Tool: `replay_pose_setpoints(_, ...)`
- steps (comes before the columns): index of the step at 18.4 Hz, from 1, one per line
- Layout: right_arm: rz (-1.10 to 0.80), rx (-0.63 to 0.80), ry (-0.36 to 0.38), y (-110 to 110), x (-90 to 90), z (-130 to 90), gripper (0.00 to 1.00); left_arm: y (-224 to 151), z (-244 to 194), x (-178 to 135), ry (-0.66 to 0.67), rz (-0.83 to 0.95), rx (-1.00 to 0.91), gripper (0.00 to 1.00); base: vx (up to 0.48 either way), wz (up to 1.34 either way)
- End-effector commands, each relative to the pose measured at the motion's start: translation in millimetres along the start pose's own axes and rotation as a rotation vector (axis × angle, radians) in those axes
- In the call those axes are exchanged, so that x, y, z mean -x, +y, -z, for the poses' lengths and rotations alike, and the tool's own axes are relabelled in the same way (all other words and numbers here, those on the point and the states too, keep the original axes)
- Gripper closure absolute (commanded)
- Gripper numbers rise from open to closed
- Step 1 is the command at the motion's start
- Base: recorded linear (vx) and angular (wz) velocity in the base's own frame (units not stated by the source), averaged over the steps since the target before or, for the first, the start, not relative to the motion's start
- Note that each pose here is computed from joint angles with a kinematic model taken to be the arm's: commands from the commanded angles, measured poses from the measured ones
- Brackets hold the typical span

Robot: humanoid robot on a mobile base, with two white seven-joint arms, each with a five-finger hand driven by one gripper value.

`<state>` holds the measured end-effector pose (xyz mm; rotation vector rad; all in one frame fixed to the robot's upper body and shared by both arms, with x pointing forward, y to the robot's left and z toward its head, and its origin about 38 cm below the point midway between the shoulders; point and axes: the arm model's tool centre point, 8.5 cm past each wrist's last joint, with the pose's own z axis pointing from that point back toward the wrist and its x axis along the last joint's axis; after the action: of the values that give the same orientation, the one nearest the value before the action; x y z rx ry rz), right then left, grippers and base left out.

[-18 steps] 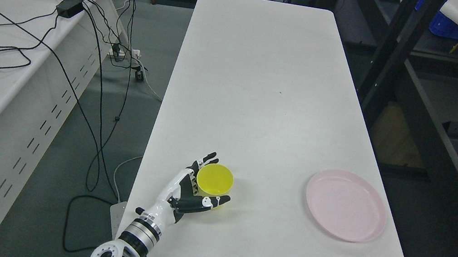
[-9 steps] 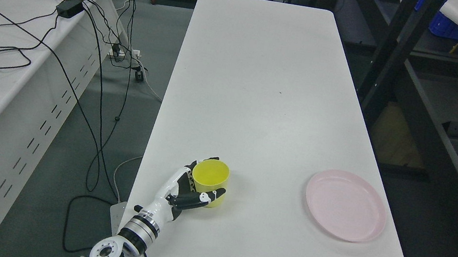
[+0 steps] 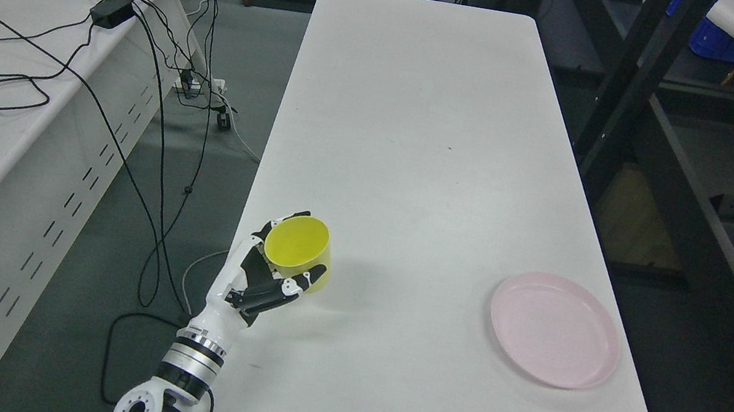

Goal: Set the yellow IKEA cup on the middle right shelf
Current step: 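Lift the yellow cup with the left hand while turning toward the shelves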

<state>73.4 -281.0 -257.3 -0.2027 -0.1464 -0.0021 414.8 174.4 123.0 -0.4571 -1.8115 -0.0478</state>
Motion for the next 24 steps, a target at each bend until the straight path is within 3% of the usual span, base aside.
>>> replay_pose_setpoints(1, 0.003, 0.013, 0.015, -9.8, 9.0, 0.6, 0.01, 9.6, -8.1, -94.5, -0.278, 0.057, -0.012, 1.00, 0.007, -0.01)
replay_pose_setpoints(10, 0.003, 0.013, 0.015, -9.8, 9.0, 0.6, 0.01, 5.9, -12.4, -102.2, -0.329, 0.063, -0.006, 0.99, -0.036, -0.01)
replay_pose_setpoints(24, 0.003, 0.013, 0.015, -9.8, 9.0, 0.6, 0.01, 2.6, -10.8, -104.7, -0.353, 0.043, 0.004, 0.99, -0.169, -0.20)
